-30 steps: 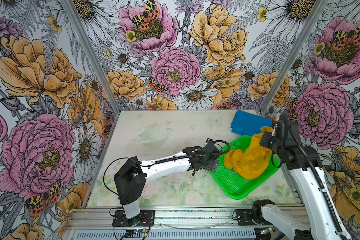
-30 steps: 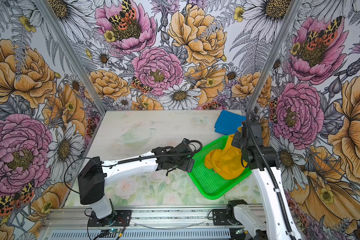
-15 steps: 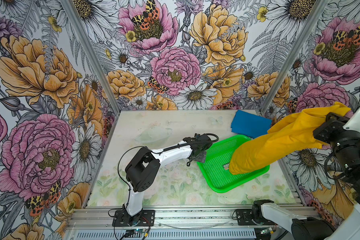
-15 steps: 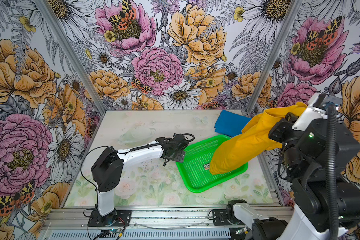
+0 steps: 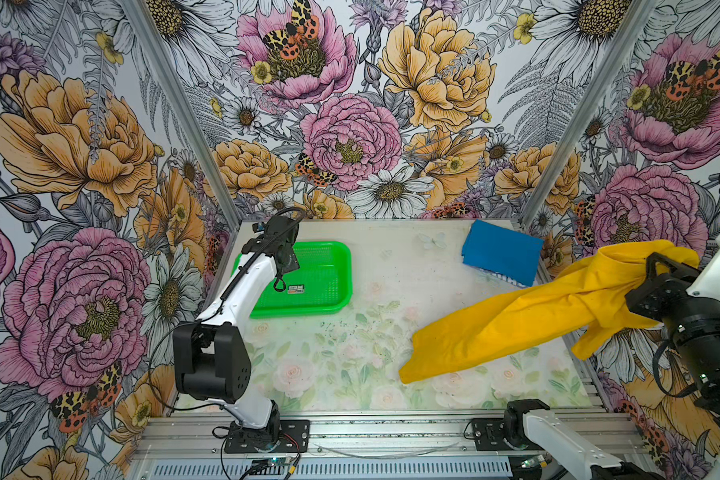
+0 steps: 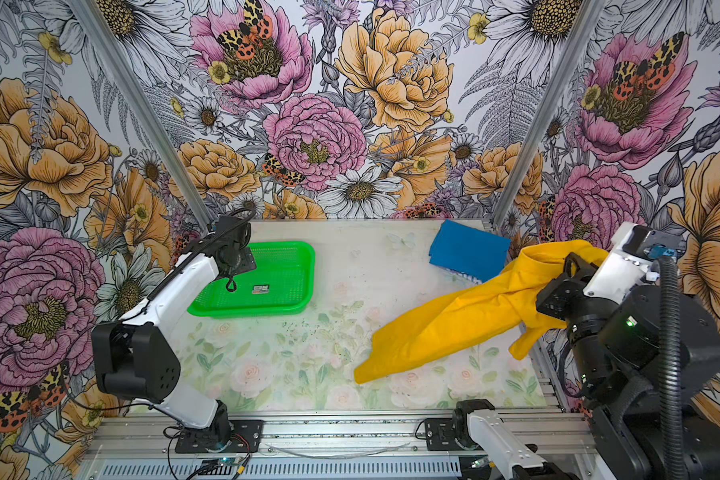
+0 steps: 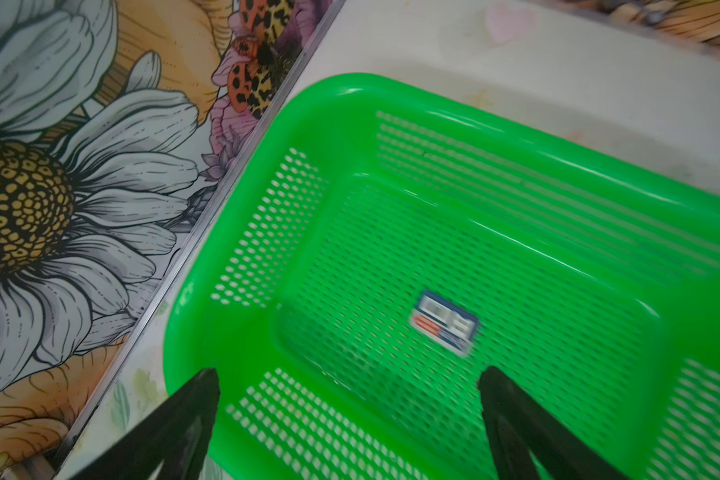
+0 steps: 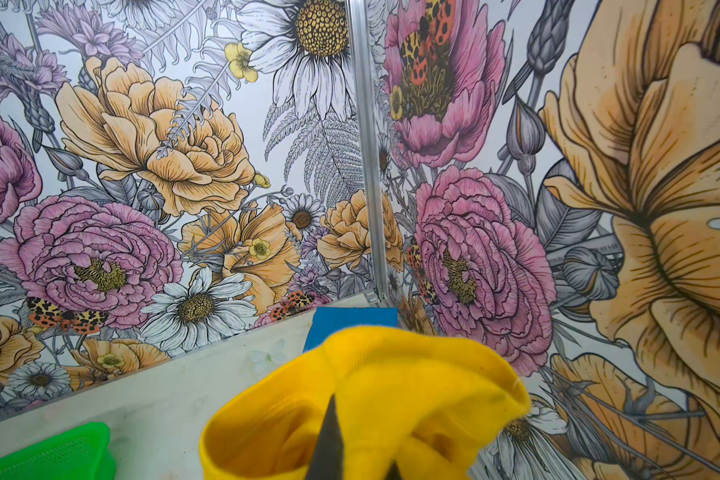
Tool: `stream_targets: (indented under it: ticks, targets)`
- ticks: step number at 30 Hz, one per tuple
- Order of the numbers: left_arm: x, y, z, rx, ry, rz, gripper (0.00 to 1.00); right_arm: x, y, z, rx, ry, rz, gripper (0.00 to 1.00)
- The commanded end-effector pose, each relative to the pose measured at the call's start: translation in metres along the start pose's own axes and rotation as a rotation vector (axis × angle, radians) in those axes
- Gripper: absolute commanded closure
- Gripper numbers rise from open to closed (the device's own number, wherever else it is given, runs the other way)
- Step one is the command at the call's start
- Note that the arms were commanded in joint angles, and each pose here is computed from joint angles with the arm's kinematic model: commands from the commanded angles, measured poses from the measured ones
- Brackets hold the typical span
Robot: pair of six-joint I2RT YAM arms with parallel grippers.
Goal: Fold and stack the t-shirts
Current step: 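Drag basket aside with left gripper while right lays shirt down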
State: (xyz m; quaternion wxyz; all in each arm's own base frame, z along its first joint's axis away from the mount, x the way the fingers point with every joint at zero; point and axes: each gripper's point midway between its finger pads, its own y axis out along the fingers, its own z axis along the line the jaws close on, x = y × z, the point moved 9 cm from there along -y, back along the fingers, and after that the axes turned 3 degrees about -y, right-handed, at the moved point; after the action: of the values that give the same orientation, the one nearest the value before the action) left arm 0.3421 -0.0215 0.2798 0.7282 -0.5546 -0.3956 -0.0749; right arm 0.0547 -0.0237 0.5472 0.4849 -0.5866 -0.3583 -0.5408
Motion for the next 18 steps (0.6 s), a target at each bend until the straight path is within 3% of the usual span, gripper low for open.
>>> stream_targets:
  ticks: [1,11,15,18]
  targets:
    - [-0.015,-0.022,-0.017,-0.181,0.096,0.061,0.01,-0.006,0.021,0.013,0.076,0.029,0.015,1.0]
    - [-0.117,-0.063,-0.022,-0.29,0.109,0.144,0.01,-0.065,0.059,0.058,0.507,0.048,0.155,1.0]
    - [-0.154,-0.107,-0.042,-0.499,0.238,0.084,0.01,-0.085,0.073,0.086,0.814,0.124,0.188,1.0]
    - [-0.152,-0.127,-0.03,-0.567,0.182,0.039,0.01,-0.074,0.081,0.11,1.062,0.271,0.093,1.0]
